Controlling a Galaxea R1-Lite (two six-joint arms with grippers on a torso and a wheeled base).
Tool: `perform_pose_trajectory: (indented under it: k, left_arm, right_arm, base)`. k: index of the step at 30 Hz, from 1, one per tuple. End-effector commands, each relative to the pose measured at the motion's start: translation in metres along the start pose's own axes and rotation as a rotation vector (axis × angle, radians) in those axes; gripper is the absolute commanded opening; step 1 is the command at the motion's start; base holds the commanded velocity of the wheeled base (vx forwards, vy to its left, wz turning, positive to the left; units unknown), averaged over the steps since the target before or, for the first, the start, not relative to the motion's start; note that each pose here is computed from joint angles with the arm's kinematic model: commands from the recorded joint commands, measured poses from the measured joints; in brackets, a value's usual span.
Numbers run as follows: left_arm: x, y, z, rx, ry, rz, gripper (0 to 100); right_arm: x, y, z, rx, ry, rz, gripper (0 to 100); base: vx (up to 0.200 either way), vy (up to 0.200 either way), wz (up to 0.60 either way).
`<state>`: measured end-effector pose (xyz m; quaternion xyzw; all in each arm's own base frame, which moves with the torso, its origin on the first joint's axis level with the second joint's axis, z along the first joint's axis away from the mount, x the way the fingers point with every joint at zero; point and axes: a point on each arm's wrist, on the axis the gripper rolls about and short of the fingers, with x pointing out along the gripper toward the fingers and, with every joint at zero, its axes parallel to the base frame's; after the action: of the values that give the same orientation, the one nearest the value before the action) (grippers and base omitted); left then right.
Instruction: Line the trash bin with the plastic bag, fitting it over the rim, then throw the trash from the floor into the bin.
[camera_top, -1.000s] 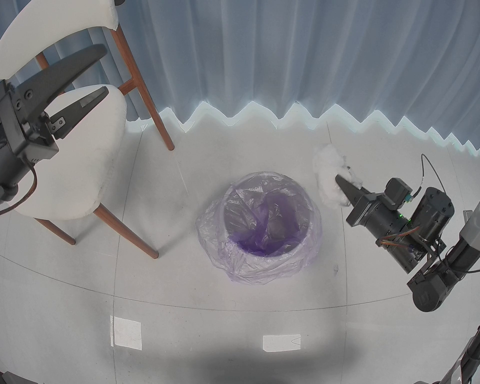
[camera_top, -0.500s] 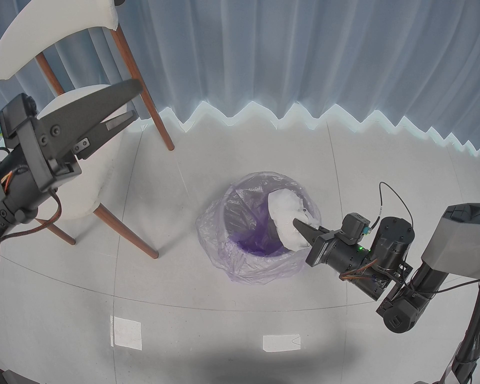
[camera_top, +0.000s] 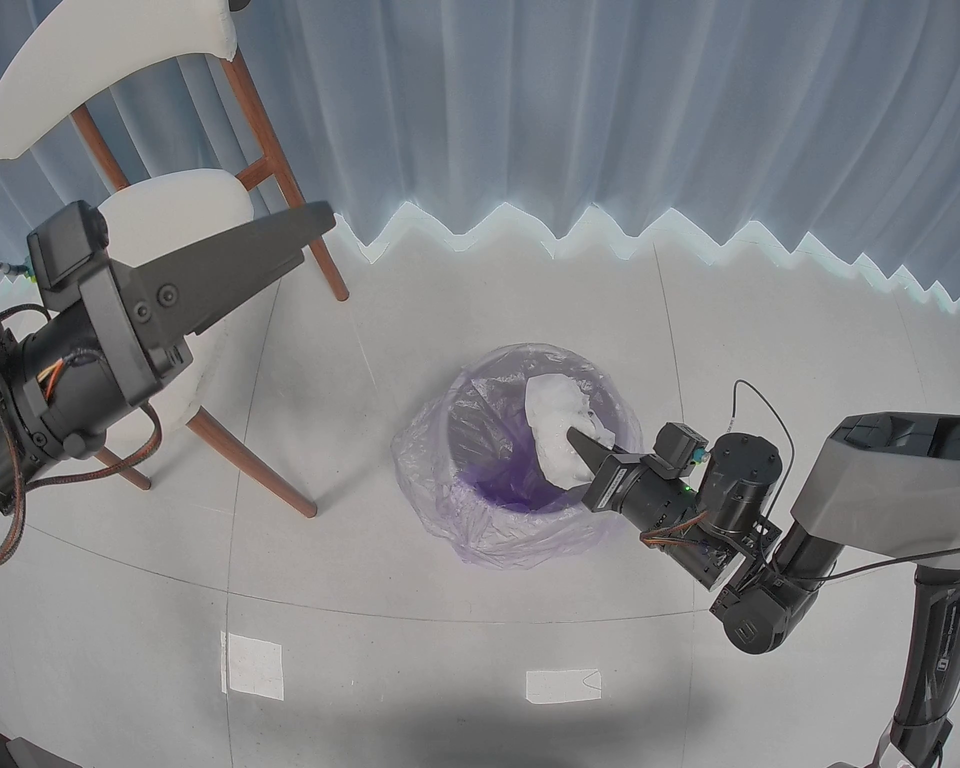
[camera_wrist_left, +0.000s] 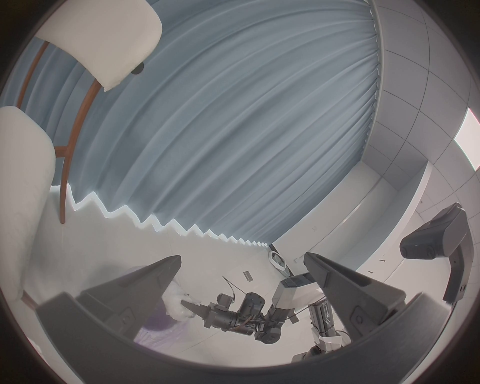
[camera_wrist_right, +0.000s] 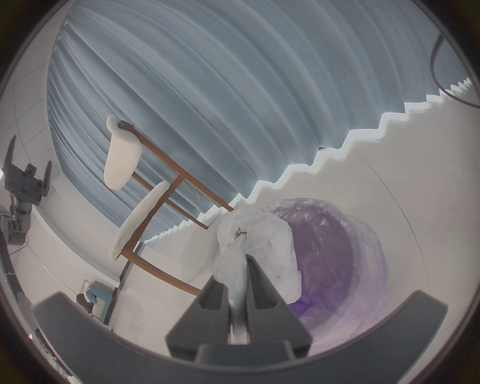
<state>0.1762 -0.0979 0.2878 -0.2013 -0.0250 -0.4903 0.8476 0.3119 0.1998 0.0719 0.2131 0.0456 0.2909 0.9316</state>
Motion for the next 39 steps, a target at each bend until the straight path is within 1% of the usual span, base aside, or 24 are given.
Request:
perform_pose_trajectory:
  k: [1, 3, 5, 8, 11, 15, 19, 21, 27, 29, 34, 39]
  left_arm:
    - [0.008, -0.002, -0.008, -0.005, 0.019, -0.005, 100]
    - [0.008, -0.002, -0.010, 0.008, 0.018, 0.008, 100]
    - [0.008, -0.002, -0.011, 0.040, 0.016, 0.017, 100]
    - [0.008, -0.002, -0.011, 0.047, 0.016, 0.021, 100]
    - [0.008, -0.002, -0.010, 0.048, 0.011, 0.020, 100]
    - [0.007, -0.002, -0.011, 0.049, 0.012, 0.020, 100]
    - [0.007, -0.003, -0.010, 0.051, 0.008, 0.019, 100]
    - [0.007, -0.003, -0.010, 0.051, 0.008, 0.019, 100]
    - [0.007, -0.003, -0.010, 0.051, 0.008, 0.019, 100]
    - [0.008, -0.002, -0.010, 0.052, 0.007, 0.019, 100]
    - [0.007, -0.002, -0.010, 0.054, 0.007, 0.019, 100]
    - [0.007, -0.002, -0.010, 0.054, 0.007, 0.019, 100]
  right_arm:
    - [0.006, -0.001, -0.002, 0.001, -0.019, 0.011, 0]
    - [0.008, 0.003, -0.001, -0.002, -0.028, 0.022, 0]
    - [0.014, 0.003, -0.001, -0.006, -0.040, 0.029, 0]
    - [0.027, -0.007, -0.013, -0.012, -0.039, 0.020, 0]
    - [0.042, -0.011, -0.018, -0.022, -0.066, 0.027, 0]
    - [0.060, -0.025, -0.029, -0.029, -0.085, 0.019, 0]
    - [0.073, -0.034, -0.026, -0.032, -0.134, 0.019, 0]
    - [0.073, -0.036, -0.025, -0.033, -0.135, 0.015, 0]
    - [0.067, -0.041, -0.030, -0.036, -0.111, -0.009, 0]
    - [0.061, -0.048, -0.033, -0.039, -0.086, -0.033, 0]
    - [0.054, -0.046, -0.040, -0.037, -0.046, -0.041, 0]
    - [0.055, -0.046, -0.042, -0.054, -0.042, -0.040, 0]
  base:
    - [0.000, 0.000, 0.00]
    - [0.000, 0.000, 0.00]
    - [0.000, 0.000, 0.00]
    - [0.000, 0.000, 0.00]
    - [0.000, 0.000, 0.00]
    - [0.000, 0.000, 0.00]
    - [0.000, 0.000, 0.00]
    - [0.000, 0.000, 0.00]
    - [0.000, 0.000, 0.00]
    - [0.000, 0.000, 0.00]
    - [0.000, 0.000, 0.00]
    - [0.000, 0.000, 0.00]
